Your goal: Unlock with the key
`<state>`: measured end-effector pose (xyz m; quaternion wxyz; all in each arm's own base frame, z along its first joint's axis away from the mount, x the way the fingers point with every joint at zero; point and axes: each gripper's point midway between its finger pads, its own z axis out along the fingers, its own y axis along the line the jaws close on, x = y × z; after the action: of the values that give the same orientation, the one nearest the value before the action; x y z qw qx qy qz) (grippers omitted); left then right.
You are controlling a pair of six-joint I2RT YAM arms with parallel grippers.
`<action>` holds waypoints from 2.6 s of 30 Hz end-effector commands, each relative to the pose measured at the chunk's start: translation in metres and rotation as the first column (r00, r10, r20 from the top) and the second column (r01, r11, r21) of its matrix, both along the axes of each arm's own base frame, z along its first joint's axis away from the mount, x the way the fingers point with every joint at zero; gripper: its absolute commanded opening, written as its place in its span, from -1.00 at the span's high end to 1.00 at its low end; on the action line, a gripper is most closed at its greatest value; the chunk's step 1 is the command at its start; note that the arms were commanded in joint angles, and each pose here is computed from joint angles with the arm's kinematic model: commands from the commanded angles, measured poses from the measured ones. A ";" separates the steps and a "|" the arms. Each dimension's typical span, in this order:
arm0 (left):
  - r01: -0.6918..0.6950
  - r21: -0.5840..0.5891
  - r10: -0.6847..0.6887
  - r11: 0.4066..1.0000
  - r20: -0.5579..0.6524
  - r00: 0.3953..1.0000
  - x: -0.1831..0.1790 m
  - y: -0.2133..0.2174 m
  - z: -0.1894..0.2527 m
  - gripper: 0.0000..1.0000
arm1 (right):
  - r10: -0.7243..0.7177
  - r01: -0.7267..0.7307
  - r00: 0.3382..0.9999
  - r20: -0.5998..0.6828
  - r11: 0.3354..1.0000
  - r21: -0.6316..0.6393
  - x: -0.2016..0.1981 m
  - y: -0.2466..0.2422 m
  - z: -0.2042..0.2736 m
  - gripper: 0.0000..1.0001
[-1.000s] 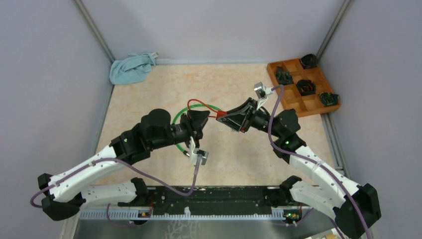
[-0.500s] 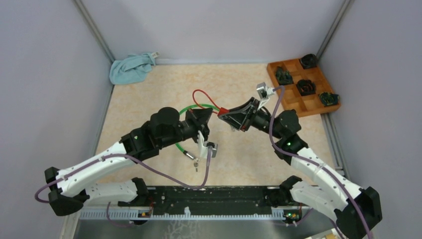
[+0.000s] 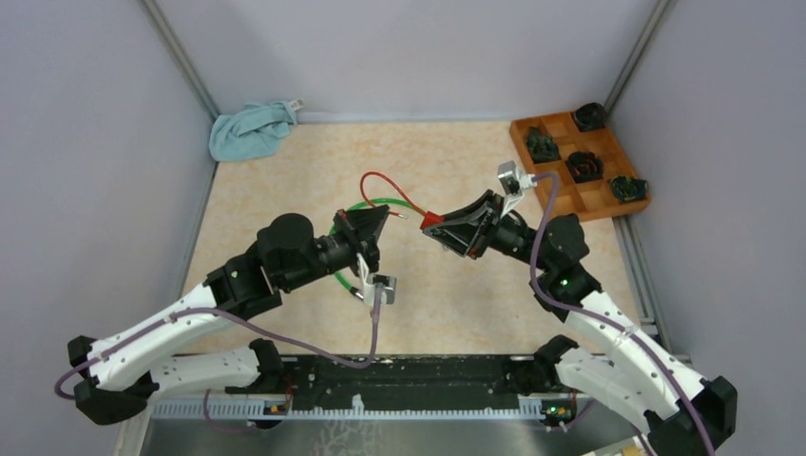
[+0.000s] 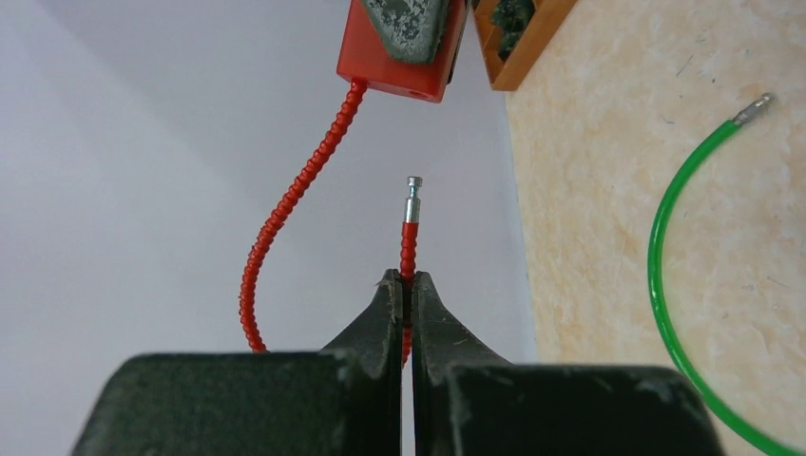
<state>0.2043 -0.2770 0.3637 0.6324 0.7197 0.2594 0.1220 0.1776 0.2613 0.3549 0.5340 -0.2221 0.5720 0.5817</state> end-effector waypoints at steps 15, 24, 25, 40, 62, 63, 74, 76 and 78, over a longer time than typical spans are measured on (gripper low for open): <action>-0.007 0.198 0.065 0.980 -0.289 0.955 -0.017 0.022 -0.056 -0.97 | -0.172 0.154 0.978 -0.116 0.976 -0.155 0.057 -0.012 -0.011 1.00; -0.230 0.173 0.287 0.958 -0.562 0.775 0.041 0.035 -0.054 -0.97 | -0.351 0.275 0.900 -0.258 0.918 -0.287 0.111 -0.034 -0.070 1.00; -0.213 0.211 0.297 0.954 -0.558 0.775 0.039 0.040 -0.061 -0.97 | -0.371 0.292 0.889 -0.270 0.911 -0.290 0.117 -0.038 -0.074 1.00; -0.514 0.146 0.497 0.846 -0.568 0.656 0.089 0.075 -0.051 -0.97 | -0.434 0.339 0.845 -0.312 0.886 -0.315 0.149 -0.055 -0.095 1.00; -0.893 -0.195 0.515 0.406 -0.758 0.400 0.196 0.170 -0.027 -0.99 | -0.124 0.009 0.801 -0.585 0.981 -0.196 0.114 0.028 -0.157 1.00; -0.897 -0.189 0.512 0.400 -0.765 0.390 0.198 0.172 -0.032 -0.99 | -0.144 0.010 0.788 -0.599 0.975 -0.221 0.116 0.028 -0.169 1.00; -0.920 -0.140 0.476 0.366 -0.821 0.315 0.207 0.185 -0.079 -0.99 | -0.351 0.051 0.691 -0.632 0.896 -0.441 0.143 0.018 -0.261 0.66; -0.924 -0.136 0.472 0.358 -0.827 0.304 0.208 0.190 -0.088 -0.99 | -0.382 0.055 0.685 -0.621 0.876 -0.479 0.145 0.015 -0.269 0.34; -0.929 -0.134 0.471 0.345 -0.832 0.295 0.210 0.196 -0.096 -0.99 | -0.414 0.057 0.686 -0.599 0.850 -0.523 0.147 0.010 -0.275 0.15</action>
<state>0.4070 -0.0854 0.2698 0.5277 0.2699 0.8028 0.0648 0.3016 0.2696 0.0665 0.2395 -0.0014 0.8767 0.4171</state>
